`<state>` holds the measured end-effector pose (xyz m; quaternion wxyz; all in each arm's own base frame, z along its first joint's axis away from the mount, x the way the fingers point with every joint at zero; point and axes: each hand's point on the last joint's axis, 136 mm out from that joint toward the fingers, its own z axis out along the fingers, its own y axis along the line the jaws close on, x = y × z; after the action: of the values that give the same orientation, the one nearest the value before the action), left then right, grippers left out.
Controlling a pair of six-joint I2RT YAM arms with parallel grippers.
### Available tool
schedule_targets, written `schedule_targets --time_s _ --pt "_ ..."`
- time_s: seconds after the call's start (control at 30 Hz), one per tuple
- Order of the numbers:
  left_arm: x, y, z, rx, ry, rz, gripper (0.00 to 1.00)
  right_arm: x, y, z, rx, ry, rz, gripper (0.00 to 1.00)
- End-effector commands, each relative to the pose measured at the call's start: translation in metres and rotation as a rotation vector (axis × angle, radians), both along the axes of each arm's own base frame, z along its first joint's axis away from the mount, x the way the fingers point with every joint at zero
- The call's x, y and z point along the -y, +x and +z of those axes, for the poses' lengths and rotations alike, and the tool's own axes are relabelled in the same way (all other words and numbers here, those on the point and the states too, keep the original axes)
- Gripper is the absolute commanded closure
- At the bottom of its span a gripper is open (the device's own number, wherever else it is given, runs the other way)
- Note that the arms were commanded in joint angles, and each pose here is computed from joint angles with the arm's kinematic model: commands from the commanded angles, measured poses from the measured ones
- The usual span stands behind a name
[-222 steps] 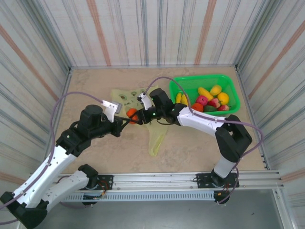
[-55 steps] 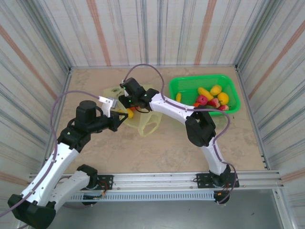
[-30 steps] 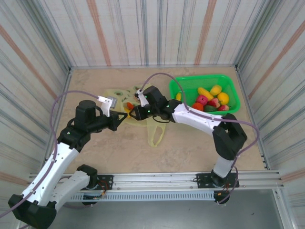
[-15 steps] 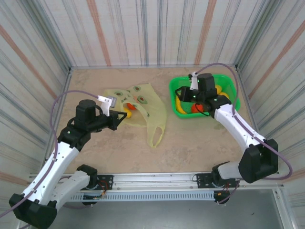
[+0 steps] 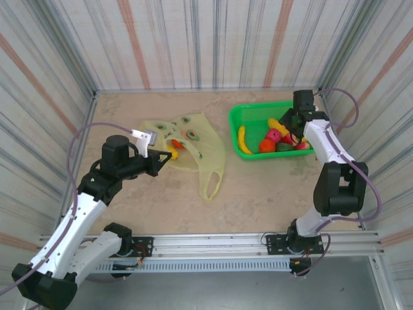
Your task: Place the fake fruits into the plastic bag and tie a complex knot
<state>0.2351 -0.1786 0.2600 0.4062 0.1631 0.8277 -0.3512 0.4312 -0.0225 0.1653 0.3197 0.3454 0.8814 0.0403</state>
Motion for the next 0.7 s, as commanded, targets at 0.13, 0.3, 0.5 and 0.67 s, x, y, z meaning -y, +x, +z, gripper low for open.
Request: schedule_targets --time_s 0.13,0.3,0.5,0.67 --pt "0.002 -0.004 0.003 0.004 -0.004 -0.011 1.0 0.032 0.02 -0.013 -0.05 0.133 -0.282 0.38" --pt "0.0 -0.003 0.002 0.002 -0.001 -0.002 1.0 0.03 0.038 -0.03 -0.1 0.17 -0.3 0.37" --pt "-0.001 0.0 -0.001 -0.01 0.001 0.004 1.0 0.028 0.053 -0.052 -0.152 0.19 -0.3 0.36" --pt "-0.004 0.003 -0.002 -0.016 0.002 0.016 1.0 0.027 0.061 -0.07 -0.198 0.193 -0.296 0.36"
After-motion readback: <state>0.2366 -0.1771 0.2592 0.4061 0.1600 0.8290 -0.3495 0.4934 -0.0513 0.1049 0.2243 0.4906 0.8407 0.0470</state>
